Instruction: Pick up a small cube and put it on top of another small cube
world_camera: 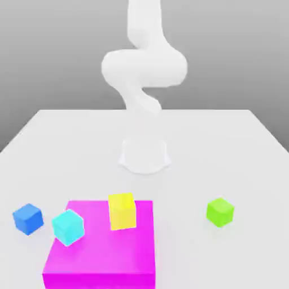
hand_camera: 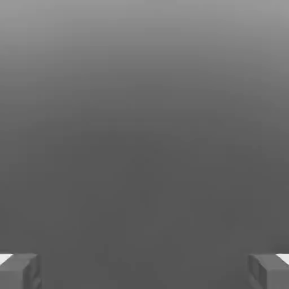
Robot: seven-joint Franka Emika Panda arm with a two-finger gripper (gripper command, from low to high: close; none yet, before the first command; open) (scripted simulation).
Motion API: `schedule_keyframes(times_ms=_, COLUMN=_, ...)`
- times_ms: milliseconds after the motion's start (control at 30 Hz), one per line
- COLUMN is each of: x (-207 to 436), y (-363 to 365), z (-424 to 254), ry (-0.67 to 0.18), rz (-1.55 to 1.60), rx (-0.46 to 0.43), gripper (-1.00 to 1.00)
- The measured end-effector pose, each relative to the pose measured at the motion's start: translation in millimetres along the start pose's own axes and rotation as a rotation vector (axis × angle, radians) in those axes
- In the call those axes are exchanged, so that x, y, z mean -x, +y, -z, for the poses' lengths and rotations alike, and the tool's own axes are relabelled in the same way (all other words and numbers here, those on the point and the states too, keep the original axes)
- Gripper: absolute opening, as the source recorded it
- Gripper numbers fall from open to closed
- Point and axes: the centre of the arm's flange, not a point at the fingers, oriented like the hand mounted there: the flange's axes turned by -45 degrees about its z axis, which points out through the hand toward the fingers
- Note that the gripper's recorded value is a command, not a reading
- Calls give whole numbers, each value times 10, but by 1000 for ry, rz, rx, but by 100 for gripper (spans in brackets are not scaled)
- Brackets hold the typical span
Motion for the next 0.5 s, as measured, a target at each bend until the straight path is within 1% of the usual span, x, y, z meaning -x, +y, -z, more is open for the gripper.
schedule_keyframes(times_ms=233, x=227, y=764, z=-1203, ry=-141, rz=-437, rx=159, gripper=0)
schedule_keyframes(times_ms=500, x=939, y=1777, z=-2259, ry=-259, rz=-939, rx=356, gripper=0)
